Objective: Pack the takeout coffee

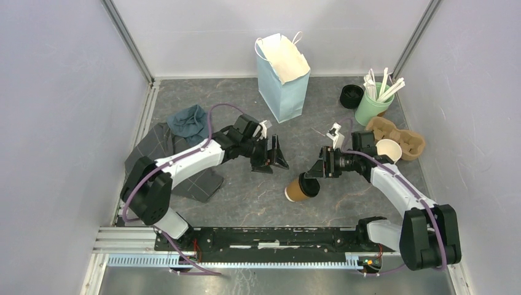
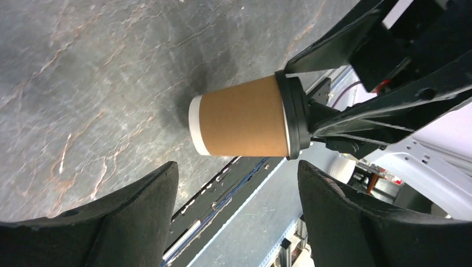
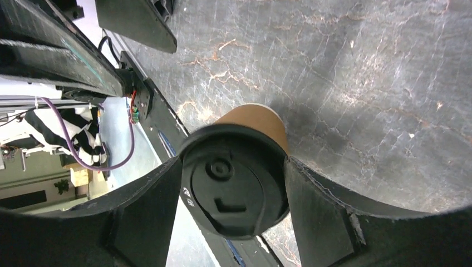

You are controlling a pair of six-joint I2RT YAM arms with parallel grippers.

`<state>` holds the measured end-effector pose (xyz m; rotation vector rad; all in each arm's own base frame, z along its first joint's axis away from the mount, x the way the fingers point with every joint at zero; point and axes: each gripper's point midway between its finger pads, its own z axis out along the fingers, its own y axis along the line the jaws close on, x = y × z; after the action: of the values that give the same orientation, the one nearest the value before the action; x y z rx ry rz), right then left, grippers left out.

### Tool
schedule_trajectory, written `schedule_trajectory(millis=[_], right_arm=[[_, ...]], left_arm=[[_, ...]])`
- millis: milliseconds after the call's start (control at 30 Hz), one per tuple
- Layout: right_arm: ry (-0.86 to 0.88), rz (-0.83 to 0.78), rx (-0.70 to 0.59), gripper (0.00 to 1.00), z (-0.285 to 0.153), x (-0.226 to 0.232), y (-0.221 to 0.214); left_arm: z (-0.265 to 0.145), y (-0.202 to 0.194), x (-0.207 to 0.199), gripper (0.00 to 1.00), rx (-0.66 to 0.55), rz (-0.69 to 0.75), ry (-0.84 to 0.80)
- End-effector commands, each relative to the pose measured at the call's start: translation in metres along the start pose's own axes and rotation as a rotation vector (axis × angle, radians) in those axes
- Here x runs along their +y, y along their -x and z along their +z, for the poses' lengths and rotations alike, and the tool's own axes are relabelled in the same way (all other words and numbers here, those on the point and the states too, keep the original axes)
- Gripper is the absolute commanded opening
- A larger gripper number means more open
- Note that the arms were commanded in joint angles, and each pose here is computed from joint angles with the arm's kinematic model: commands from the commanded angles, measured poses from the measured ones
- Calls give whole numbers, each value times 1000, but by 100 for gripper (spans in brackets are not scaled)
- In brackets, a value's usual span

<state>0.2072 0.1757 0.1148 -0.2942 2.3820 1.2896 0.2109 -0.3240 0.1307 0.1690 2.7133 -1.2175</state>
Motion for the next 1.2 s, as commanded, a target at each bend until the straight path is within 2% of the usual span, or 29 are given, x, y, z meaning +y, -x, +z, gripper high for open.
schedule_trajectory(millis=[0, 100, 167, 267, 367, 500, 533, 567, 600, 733, 833, 967, 1167], right_arm=[[3, -11, -28, 73, 1, 1, 1], [15, -24, -59, 72, 3, 8, 10], [-17, -29, -80, 73, 3, 4, 16], [-233, -16, -45, 74, -4, -29, 16], [-473, -41, 26, 79, -29, -59, 8], [-571, -45, 35, 87, -58, -50, 2], [-572, -24, 48, 89, -62, -46, -6], [-566, 0, 63, 97, -64, -42, -17], [-555, 22, 85, 98, -65, -38, -31], [-486, 72, 143, 98, -60, -34, -85], [-339, 130, 212, 98, -47, -24, -126], [-270, 120, 195, 98, -46, -12, -135], [-196, 90, 265, 98, -48, 2, -152]], left_arm=[[9, 12, -26, 82, 10, 31, -101], [16, 2, -25, 82, 43, 24, -111], [20, -5, -14, 86, 53, 13, -72], [19, -7, 4, 87, 44, 18, 21], [15, -14, 3, 90, 57, 58, 44], [23, -46, -13, 98, 150, 153, 32], [27, -58, -19, 99, 181, 187, 33], [32, -69, -21, 99, 203, 218, 46], [36, -79, -22, 100, 224, 239, 59], [48, -108, -14, 94, 260, 241, 103], [48, -120, -14, 90, 257, 213, 79], [49, -142, -24, 91, 296, 196, 7], [57, -184, -20, 91, 396, 221, 26]])
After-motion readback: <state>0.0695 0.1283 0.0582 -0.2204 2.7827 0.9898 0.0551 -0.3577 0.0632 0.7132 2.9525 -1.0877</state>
